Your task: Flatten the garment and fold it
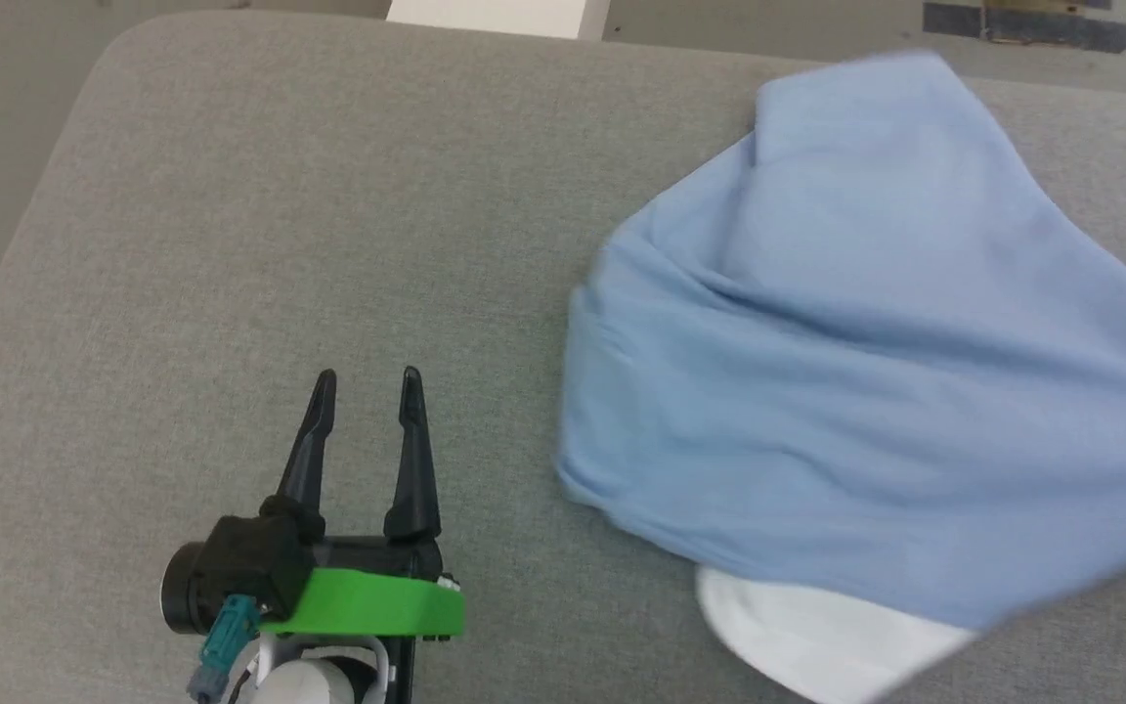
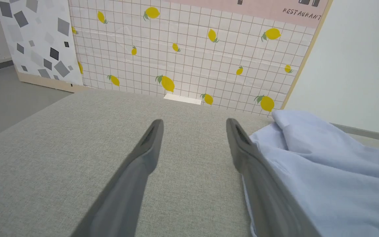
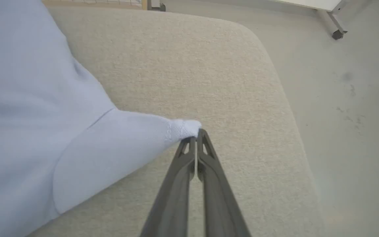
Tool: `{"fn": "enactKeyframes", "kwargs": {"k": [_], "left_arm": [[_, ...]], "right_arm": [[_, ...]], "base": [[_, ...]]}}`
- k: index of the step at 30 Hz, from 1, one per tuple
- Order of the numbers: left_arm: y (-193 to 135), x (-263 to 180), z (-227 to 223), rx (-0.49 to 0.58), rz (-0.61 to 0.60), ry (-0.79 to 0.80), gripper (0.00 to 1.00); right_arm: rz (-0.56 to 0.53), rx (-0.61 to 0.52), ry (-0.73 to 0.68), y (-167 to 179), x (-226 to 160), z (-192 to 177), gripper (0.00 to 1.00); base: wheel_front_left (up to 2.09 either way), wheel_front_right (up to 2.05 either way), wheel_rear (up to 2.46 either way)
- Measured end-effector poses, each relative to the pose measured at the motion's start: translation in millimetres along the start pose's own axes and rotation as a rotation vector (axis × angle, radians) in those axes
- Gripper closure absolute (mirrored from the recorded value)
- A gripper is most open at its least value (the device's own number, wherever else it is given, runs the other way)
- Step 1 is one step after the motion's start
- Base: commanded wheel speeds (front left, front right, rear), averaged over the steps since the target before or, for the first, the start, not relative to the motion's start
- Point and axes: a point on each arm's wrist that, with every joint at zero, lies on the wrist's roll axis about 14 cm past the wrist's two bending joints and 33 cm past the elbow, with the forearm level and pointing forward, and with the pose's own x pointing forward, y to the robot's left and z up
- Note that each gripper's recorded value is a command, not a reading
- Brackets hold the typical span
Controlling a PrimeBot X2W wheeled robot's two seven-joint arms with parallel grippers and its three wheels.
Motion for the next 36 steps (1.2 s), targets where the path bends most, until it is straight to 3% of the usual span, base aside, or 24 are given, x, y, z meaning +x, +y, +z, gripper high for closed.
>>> {"fn": "enactKeyframes", "kwargs": {"k": [4, 7, 8, 9, 12, 15, 18, 22, 29, 36], "left_arm": [[-4.3, -2.3, -0.2, 0.000, -0.013, 0.002, 0.00], [-5.3, -5.0, -2.6, -0.001, -0.017, 0.011, 0.00], [-5.4, -6.2, -3.6, -0.001, -0.018, 0.015, 0.00], [-5.4, -6.8, -3.7, -0.001, -0.018, 0.015, 0.00], [-5.7, -8.9, -2.8, -0.001, -0.022, 0.014, 0.00], [-5.3, -11.0, 0.1, 0.001, -0.024, 0.006, 0.00], [-5.1, -13.1, 4.3, 0.003, -0.025, -0.005, 0.00], [-5.1, -13.9, 7.6, 0.002, -0.026, -0.014, 0.00], [-8.2, -8.4, -2.0, 0.001, -0.035, 0.012, 0.00], [-6.7, 2.6, -13.3, 0.004, -0.032, 0.040, 0.00]], "right_arm": [[-0.161, -0.044, 0.061, -50.3, -16.4, -22.4, 1.00], [-0.158, -0.024, 0.115, -47.0, -13.6, -46.0, 1.00], [-0.150, -0.021, 0.128, -42.6, -12.1, -53.3, 0.82], [-0.144, -0.022, 0.131, -39.5, -11.1, -56.8, 0.00], [-0.119, -0.042, 0.111, -28.2, -8.1, -58.1, 0.00], [-0.056, -0.042, 0.019, -5.0, -3.9, -34.3, 0.00], [0.072, -0.030, -0.114, 38.6, -5.4, 6.4, 0.00], [0.274, -0.048, -0.188, 106.3, -12.8, 36.7, 0.00], [0.536, -0.179, -0.183, 207.1, -1.7, 53.4, 0.00], [0.609, -0.330, 0.036, 255.7, 45.0, 17.5, 0.00]], "base": [[0.00, 0.00, 0.00], [0.00, 0.00, 0.00], [0.00, 0.00, 0.00], [0.00, 0.00, 0.00], [0.00, 0.00, 0.00], [0.00, 0.00, 0.00], [0.00, 0.00, 0.00], [0.00, 0.00, 0.00], [0.00, 0.00, 0.00], [0.00, 0.00, 0.00]]}}
